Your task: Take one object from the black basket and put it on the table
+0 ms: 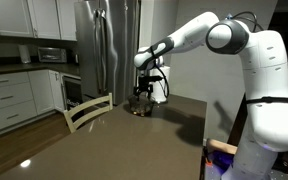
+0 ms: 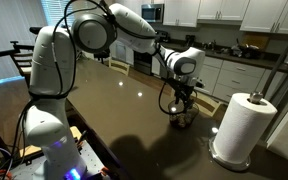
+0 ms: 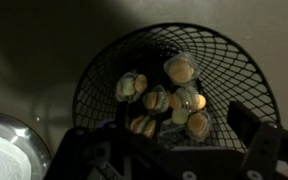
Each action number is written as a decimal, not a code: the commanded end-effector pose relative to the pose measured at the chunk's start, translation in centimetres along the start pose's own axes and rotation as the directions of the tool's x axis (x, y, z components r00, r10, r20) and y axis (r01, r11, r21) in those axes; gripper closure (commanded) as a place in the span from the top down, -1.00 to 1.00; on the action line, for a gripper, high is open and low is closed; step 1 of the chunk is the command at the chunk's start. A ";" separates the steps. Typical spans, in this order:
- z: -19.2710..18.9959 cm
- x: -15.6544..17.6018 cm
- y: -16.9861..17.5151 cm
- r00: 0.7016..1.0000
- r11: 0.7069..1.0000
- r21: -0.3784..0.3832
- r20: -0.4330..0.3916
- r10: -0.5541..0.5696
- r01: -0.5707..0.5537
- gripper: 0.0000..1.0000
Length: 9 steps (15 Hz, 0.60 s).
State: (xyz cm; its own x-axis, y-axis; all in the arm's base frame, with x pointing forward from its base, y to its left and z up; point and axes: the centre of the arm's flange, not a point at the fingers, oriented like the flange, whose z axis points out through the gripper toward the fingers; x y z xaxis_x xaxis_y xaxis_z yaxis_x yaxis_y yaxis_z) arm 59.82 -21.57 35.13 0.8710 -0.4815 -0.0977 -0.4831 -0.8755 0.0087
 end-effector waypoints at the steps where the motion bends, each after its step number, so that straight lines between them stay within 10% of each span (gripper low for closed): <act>1: 1.4 2.3 0.6 0.995 0.999 0.012 0.085 0.043 -0.044 1.00; 9: 2.7 2.8 -0.5 0.995 0.999 0.032 0.098 0.029 -0.032 1.00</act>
State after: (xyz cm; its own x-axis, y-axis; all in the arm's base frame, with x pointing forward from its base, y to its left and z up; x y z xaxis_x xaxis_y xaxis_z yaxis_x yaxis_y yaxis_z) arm 61.03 -22.71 31.78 0.8408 -0.4972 -0.2139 -0.5071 -0.8618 0.0100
